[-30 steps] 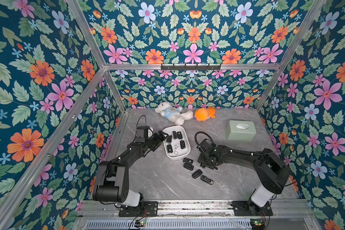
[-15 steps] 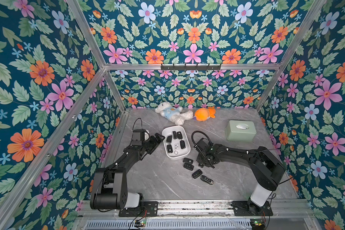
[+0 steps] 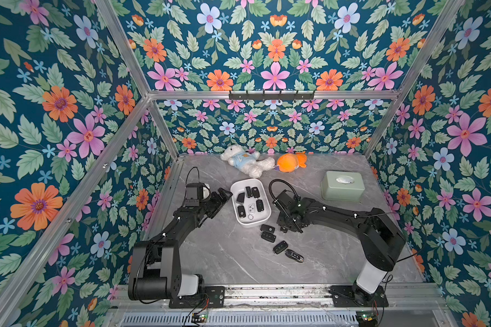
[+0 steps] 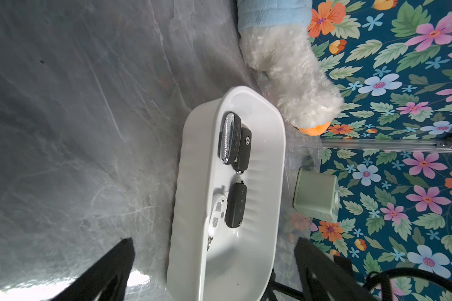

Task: Place the car key into the storage box
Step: Pick up the car key from the center of the board, then place the car key in the storage box, then pick up the car key from the center of the board, then place the car key in the storage box.

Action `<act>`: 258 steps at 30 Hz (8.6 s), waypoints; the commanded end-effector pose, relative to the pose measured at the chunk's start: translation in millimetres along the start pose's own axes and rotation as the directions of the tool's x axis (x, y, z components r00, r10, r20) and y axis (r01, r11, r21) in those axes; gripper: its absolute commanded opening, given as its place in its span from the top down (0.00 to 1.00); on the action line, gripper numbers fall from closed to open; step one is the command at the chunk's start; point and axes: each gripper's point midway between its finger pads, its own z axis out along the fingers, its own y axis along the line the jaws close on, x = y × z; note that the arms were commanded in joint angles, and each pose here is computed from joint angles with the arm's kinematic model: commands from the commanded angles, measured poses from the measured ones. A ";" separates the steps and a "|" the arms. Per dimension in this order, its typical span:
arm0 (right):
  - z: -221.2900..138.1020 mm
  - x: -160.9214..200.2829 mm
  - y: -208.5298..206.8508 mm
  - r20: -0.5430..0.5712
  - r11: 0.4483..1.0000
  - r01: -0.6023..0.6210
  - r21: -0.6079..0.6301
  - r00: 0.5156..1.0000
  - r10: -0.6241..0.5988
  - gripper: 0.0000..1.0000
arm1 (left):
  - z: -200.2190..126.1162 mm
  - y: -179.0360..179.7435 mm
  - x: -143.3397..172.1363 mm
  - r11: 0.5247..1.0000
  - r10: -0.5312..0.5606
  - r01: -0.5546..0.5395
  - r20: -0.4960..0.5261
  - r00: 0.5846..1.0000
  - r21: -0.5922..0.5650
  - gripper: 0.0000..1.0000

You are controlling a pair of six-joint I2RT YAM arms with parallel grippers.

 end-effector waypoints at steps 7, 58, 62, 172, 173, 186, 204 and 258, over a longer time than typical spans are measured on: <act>-34.8 -44.5 33.4 0.127 0.998 0.051 -0.029 0.991 -0.047 0.66 | -3.7 0.2 -0.2 1.000 0.018 -0.017 -0.010 1.000 0.005 0.01; 61.9 -45.8 155.0 -0.027 0.939 0.325 -0.116 0.944 -0.330 0.60 | -26.9 24.5 -10.6 0.998 0.022 -0.020 0.033 0.999 -0.064 0.01; 59.9 -48.3 155.9 -0.018 0.938 0.326 -0.115 0.944 -0.331 0.55 | -27.3 25.9 -10.7 0.998 0.020 -0.018 0.035 0.999 -0.064 0.01; 16.6 137.0 -68.5 -0.215 0.978 0.143 0.154 0.971 -0.108 0.56 | 9.1 -71.4 52.0 0.885 0.457 -0.464 -0.143 0.878 -0.024 0.00; 16.9 136.7 -68.0 -0.214 0.977 0.144 0.156 0.971 -0.109 0.57 | 8.1 -70.8 50.3 0.884 0.458 -0.466 -0.135 0.879 -0.033 0.01; 7.7 125.0 -51.9 -0.167 0.982 0.136 0.128 0.979 -0.114 0.67 | -3.9 -61.5 29.6 0.900 0.422 -0.427 -0.064 0.904 -0.088 0.01; -59.9 29.0 6.3 0.064 0.995 0.095 -0.019 0.994 -0.093 0.68 | -15.2 -27.5 4.5 0.934 0.326 -0.325 -0.018 0.945 -0.146 0.00; 67.4 -48.4 217.6 0.050 0.931 0.266 -0.249 0.964 -0.262 0.65 | -35.6 0.2 5.9 0.966 0.219 -0.222 -0.035 0.975 -0.133 0.01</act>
